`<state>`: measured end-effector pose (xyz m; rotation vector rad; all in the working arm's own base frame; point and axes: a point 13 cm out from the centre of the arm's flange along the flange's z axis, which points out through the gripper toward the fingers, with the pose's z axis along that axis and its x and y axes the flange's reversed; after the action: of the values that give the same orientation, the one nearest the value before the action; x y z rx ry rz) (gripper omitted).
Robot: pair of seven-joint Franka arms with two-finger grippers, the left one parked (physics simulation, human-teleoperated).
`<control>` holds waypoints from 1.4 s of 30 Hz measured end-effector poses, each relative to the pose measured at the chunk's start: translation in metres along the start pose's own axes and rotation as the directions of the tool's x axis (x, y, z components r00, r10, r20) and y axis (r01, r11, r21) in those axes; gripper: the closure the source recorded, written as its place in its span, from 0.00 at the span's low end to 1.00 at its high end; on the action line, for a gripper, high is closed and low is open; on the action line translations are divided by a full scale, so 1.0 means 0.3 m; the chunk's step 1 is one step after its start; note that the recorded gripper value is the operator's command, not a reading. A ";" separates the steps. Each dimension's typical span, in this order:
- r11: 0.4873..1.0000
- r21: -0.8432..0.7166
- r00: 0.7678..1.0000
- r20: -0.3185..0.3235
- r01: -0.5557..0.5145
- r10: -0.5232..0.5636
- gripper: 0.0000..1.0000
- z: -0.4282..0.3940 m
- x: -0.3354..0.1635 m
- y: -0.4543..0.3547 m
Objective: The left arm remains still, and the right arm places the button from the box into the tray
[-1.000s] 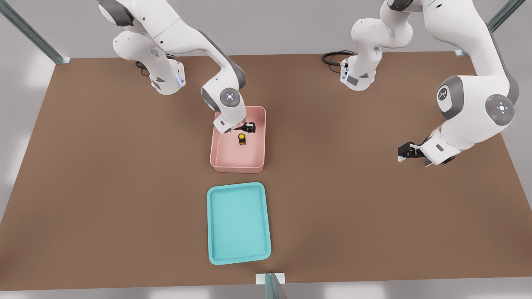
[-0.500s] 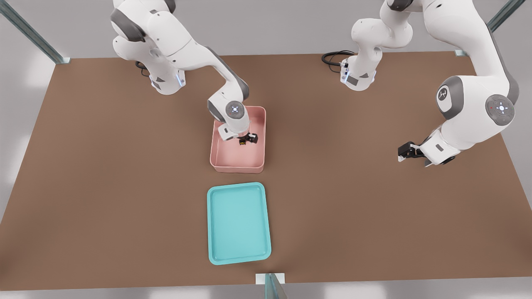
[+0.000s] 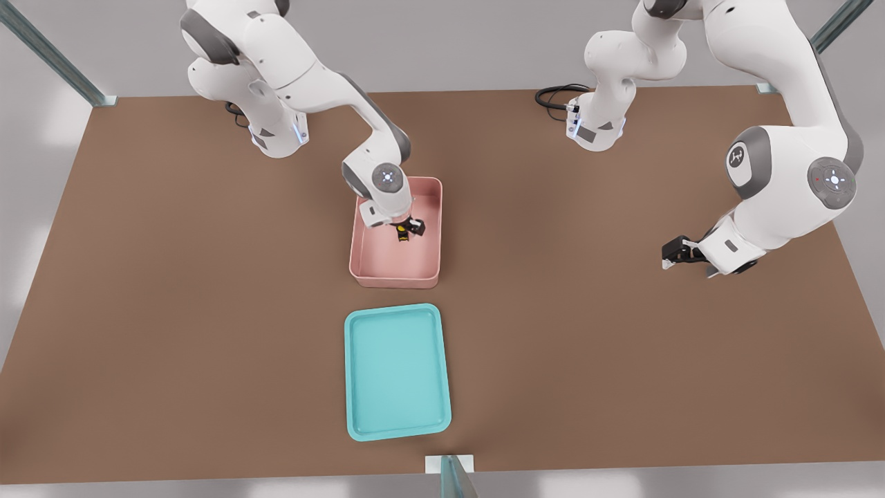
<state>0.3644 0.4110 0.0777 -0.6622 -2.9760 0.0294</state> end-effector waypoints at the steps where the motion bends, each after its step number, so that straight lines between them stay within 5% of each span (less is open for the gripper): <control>1: 1.000 0.000 1.000 0.000 -0.004 0.004 0.00 0.004 -0.003 0.004; 3: 1.000 -0.001 1.000 0.000 -0.011 0.011 0.06 0.011 -0.006 0.007; 8: 0.999 -0.013 0.999 0.004 -0.032 0.032 0.55 0.005 -0.020 0.014; 12: 0.998 -0.030 0.999 0.009 -0.052 0.052 0.63 -0.026 -0.045 0.019; 21: 0.979 -0.170 0.991 0.056 -0.114 0.125 0.63 -0.472 -0.232 0.155; 27: 0.946 -0.230 0.968 0.046 -0.230 0.246 0.63 -0.704 -0.614 0.278; 39: 0.937 -0.171 0.947 0.052 -0.305 0.318 0.62 -0.432 -1.019 0.402; 40: 0.938 -0.164 0.947 0.052 -0.305 0.318 0.56 -0.405 -1.030 0.401; 41: 0.939 -0.162 0.947 0.054 -0.304 0.317 0.37 -0.387 -1.038 0.402; 42: 0.939 -0.161 0.947 0.056 -0.303 0.315 0.00 -0.378 -1.044 0.401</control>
<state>0.7083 0.3870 0.1589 -1.1705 -2.9371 -0.1511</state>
